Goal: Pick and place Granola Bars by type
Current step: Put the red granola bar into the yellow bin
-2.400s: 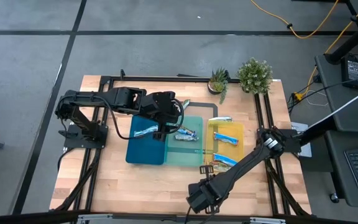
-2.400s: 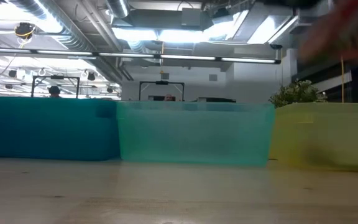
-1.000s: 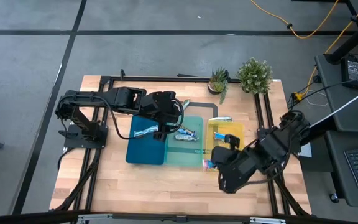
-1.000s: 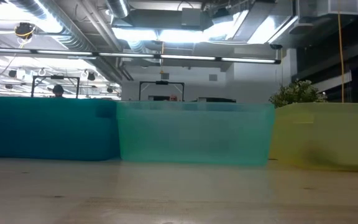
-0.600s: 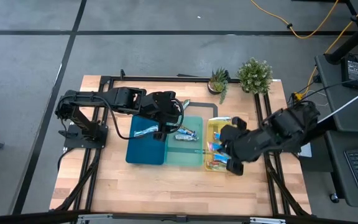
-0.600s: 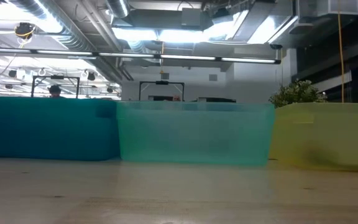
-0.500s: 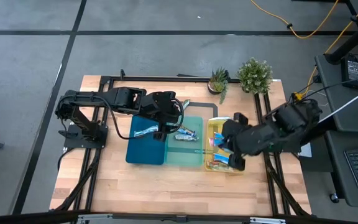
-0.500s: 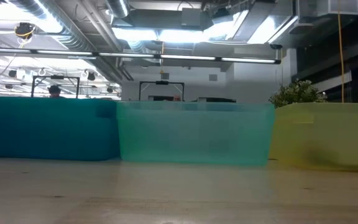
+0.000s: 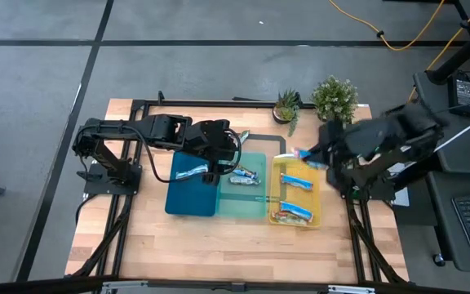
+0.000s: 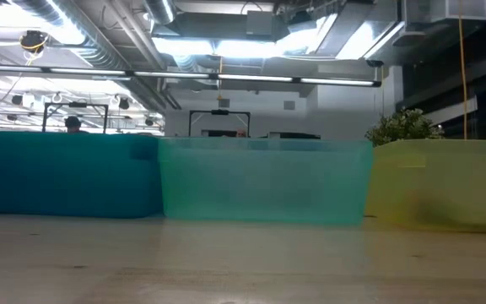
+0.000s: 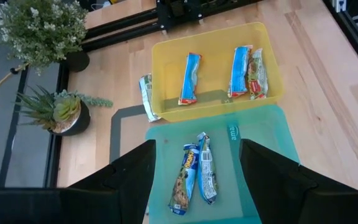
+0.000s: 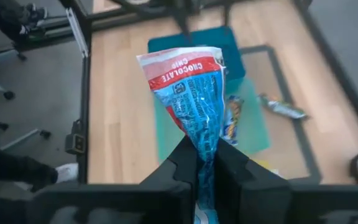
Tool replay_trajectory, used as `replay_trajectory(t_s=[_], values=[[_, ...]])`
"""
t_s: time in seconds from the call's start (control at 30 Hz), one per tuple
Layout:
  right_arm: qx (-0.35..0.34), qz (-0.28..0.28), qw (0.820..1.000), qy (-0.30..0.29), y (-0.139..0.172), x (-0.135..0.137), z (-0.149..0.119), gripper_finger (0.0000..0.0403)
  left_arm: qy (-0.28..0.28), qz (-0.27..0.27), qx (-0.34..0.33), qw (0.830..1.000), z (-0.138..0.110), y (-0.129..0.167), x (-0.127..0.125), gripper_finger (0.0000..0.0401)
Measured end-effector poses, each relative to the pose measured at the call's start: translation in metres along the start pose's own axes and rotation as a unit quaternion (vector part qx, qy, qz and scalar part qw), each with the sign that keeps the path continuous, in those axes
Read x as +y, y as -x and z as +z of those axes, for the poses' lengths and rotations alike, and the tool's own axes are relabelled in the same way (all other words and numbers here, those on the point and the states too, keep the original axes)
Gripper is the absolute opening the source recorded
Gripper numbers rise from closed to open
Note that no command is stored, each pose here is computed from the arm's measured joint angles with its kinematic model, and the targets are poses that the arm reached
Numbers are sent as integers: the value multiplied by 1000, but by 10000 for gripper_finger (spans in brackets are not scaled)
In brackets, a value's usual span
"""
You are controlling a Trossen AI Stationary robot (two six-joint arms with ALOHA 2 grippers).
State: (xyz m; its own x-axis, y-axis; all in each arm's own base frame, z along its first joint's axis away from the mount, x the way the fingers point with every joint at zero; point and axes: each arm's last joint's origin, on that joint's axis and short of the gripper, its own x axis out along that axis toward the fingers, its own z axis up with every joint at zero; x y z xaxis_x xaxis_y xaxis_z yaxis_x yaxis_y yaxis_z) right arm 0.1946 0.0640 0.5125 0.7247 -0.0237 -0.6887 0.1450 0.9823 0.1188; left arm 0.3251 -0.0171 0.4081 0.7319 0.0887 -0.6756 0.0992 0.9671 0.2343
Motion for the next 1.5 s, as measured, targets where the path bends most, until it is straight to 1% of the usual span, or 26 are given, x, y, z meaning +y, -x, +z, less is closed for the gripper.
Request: replay_trajectory(t_s=[0.17,0.33,0.5,0.67,0.8,0.9,1.17,1.33,1.5], values=[[-31,-6,999,12,25,-24,-3,39,1,0,0,1000,0,0,0,226],[-54,-13,998,17,43,-43,-8,41,16,1,0,1000,0,0,0,226],[-66,-19,997,22,54,-56,-10,40,19,2,1,1000,0,0,0,226],[-66,-32,997,31,54,-65,-10,31,19,2,0,1000,0,0,0,226],[-43,-40,997,41,46,-75,-12,34,19,17,3,1000,0,0,1,226],[-13,-47,998,41,35,-83,-18,38,19,26,5,999,0,0,2,226],[90,-44,995,22,-2,-103,-45,29,28,28,5,999,0,0,2,226],[142,-25,989,7,-26,-110,-63,37,29,28,4,999,0,0,2,226],[173,15,985,-7,-57,-114,-81,32,32,28,4,999,0,0,2,226]])
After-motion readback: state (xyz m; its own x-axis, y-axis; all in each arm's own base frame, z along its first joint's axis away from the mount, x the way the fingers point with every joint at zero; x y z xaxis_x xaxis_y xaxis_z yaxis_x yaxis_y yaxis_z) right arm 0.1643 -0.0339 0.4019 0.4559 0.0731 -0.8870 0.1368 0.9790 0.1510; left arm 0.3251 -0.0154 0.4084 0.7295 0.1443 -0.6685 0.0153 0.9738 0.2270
